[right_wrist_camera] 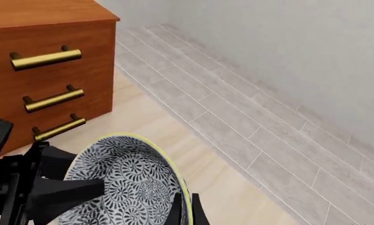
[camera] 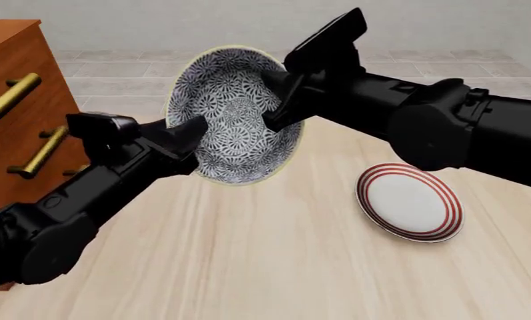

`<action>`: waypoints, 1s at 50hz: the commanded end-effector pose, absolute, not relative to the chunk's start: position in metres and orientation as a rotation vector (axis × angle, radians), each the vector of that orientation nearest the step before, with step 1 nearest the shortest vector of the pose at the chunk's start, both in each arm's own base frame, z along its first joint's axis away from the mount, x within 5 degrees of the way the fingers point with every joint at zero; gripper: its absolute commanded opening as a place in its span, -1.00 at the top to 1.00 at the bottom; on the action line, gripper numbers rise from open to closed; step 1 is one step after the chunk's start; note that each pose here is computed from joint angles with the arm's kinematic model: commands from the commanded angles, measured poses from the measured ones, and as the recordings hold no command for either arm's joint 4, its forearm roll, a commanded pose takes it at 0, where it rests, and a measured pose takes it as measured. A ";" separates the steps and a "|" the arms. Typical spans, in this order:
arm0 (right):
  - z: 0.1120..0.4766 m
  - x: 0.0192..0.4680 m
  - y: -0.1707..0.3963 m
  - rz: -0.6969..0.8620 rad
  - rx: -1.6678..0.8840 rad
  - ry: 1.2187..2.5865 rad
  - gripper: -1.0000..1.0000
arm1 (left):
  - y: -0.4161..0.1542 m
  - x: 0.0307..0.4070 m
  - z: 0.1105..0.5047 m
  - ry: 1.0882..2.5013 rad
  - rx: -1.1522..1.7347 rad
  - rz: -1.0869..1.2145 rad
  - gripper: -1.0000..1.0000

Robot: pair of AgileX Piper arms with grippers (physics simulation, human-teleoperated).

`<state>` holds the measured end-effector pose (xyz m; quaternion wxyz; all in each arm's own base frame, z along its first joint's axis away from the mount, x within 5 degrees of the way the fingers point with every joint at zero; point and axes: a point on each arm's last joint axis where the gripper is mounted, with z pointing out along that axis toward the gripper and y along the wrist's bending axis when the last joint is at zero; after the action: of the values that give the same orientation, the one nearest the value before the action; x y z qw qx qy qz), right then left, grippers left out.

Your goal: Put the bowl on top of the cabinet.

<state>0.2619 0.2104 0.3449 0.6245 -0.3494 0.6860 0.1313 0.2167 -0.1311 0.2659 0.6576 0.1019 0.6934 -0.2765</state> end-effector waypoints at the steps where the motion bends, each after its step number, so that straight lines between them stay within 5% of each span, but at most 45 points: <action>1: 0.348 0.262 0.210 0.325 -0.771 1.578 1.00 | -0.131 0.224 0.265 1.579 0.243 -0.590 1.00; 18: 0.350 0.263 0.206 0.320 -0.759 1.581 1.00 | -0.127 0.226 0.267 1.580 0.234 -0.574 1.00; 19: 0.350 0.263 0.204 0.308 -0.761 1.575 -1.00 | -0.128 0.226 0.267 1.580 0.235 -0.574 1.00; 50: 0.356 0.252 0.207 0.339 -0.774 1.579 -1.00 | -0.125 0.234 0.276 1.569 0.215 -0.559 1.00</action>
<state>0.2577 0.2093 0.3505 0.6231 -0.3366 0.6909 0.1452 0.2303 -0.1267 0.2710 0.6619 0.0996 0.6991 -0.2514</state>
